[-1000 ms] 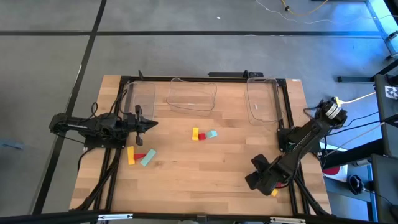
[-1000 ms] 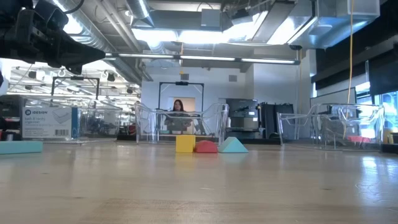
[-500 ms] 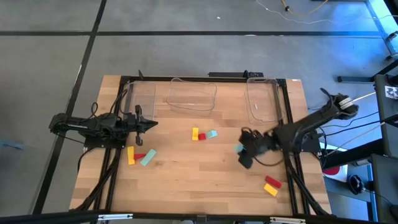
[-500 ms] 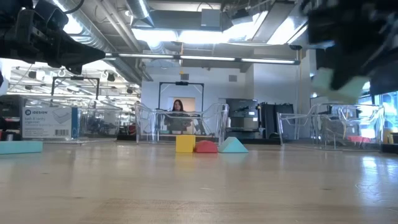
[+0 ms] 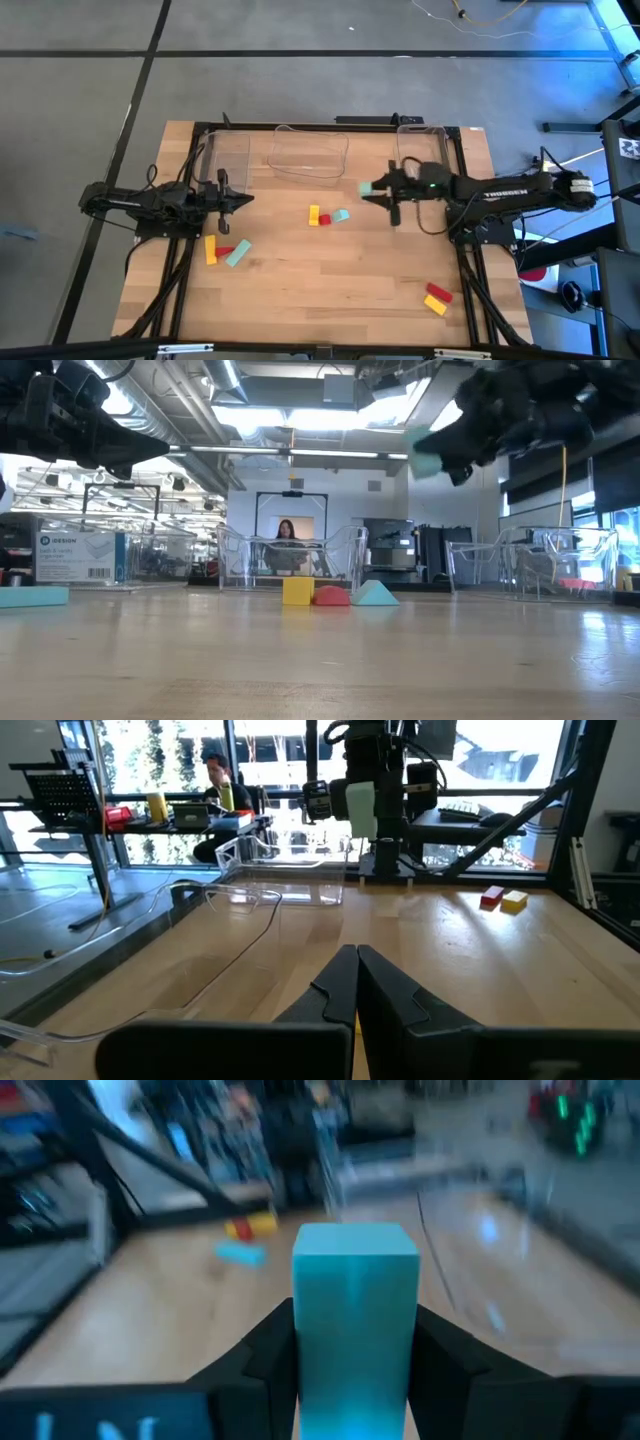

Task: Sort & place blocks by color
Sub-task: Put the right light blue block into the right transparent bin

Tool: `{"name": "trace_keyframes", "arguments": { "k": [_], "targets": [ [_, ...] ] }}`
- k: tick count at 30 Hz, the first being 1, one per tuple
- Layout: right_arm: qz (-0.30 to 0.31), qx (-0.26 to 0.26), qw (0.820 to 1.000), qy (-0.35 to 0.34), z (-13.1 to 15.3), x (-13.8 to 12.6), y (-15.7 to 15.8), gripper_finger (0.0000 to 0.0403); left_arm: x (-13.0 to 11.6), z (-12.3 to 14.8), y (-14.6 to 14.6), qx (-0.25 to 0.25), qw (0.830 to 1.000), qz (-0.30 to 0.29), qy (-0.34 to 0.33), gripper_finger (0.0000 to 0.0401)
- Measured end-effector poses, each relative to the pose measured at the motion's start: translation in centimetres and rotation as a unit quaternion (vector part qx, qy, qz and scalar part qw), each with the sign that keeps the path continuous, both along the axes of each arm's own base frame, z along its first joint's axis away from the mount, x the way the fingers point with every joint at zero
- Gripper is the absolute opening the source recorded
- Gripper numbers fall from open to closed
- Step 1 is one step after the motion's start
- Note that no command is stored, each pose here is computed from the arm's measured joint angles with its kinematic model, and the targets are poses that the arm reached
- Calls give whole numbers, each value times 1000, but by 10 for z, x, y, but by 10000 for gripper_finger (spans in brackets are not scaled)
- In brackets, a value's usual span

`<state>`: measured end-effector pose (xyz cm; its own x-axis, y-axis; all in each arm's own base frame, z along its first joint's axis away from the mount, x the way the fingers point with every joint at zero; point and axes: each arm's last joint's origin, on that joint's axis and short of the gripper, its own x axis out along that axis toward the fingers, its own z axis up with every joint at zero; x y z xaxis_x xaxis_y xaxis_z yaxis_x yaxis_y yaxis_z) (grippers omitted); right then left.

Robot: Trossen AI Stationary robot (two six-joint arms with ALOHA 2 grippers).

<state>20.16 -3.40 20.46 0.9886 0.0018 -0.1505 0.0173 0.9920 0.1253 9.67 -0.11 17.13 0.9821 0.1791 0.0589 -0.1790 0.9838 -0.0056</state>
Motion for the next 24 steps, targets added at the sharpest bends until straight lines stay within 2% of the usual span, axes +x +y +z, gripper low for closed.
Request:
{"name": "trace_keyframes", "arguments": {
  "k": [5,10,19,22,24],
  "targets": [
    [-5,-1,997,-78,-13,-22,-4,135,0,0,0,0,1000,0,0,0],
    [-10,-4,996,-89,-14,-25,-6,135,0,0,0,0,1000,0,0,0],
    [-14,-27,991,-128,12,-16,-8,135,0,0,0,0,1000,0,0,0],
    [-37,-46,989,-133,23,-11,-11,135,0,0,0,0,1000,0,0,0],
    [-74,-55,990,-111,29,-7,-14,135,0,0,0,0,1000,0,0,0]
  ]
}}
